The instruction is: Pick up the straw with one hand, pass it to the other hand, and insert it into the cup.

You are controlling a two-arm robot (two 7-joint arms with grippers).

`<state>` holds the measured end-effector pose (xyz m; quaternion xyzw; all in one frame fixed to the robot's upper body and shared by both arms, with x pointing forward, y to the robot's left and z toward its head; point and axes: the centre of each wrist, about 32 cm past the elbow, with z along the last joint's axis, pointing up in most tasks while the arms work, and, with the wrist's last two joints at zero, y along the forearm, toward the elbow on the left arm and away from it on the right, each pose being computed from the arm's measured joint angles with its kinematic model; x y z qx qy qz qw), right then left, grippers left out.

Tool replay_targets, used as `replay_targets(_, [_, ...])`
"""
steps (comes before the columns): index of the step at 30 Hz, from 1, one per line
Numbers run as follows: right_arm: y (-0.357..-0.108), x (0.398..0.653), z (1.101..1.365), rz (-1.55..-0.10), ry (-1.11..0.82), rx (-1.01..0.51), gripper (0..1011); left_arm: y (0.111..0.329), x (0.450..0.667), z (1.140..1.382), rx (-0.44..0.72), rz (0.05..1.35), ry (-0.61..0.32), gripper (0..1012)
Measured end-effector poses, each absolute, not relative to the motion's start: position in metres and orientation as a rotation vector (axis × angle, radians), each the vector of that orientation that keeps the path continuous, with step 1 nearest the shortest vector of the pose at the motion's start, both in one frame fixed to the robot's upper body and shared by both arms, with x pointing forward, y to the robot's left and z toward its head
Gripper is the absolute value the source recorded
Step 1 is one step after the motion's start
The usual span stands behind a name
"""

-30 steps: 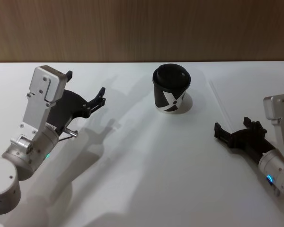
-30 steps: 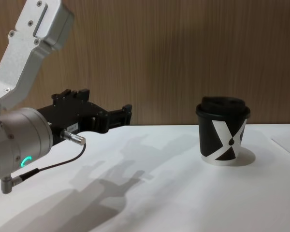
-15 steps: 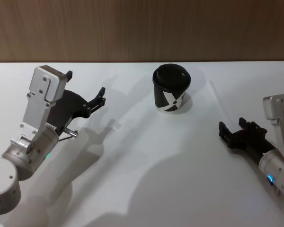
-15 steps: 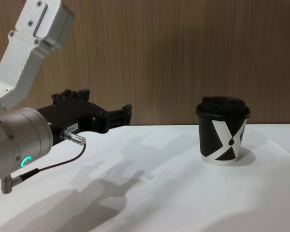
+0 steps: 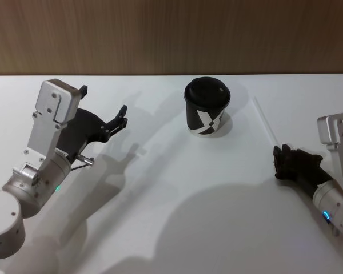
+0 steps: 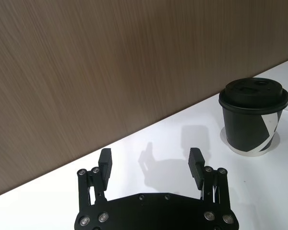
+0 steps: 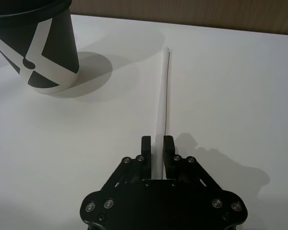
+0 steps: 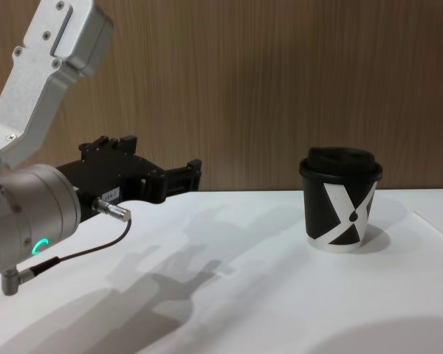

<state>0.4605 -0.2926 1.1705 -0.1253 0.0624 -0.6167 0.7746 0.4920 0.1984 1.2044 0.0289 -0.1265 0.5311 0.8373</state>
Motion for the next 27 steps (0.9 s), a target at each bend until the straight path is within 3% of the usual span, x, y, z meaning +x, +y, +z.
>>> replay_targets(7, [-0.2926,0.4605,1.1705,-1.335,0.135,-0.272,35,0.1984,0.4920,1.2044,0.061,1.124,-0.268,1003])
replay_targets(27, [-0.2956,0.4578,1.1696,-1.349,0.061,-0.274,0,0.1984,0.4920,1.2044,0.061,1.124,-0.268,1003])
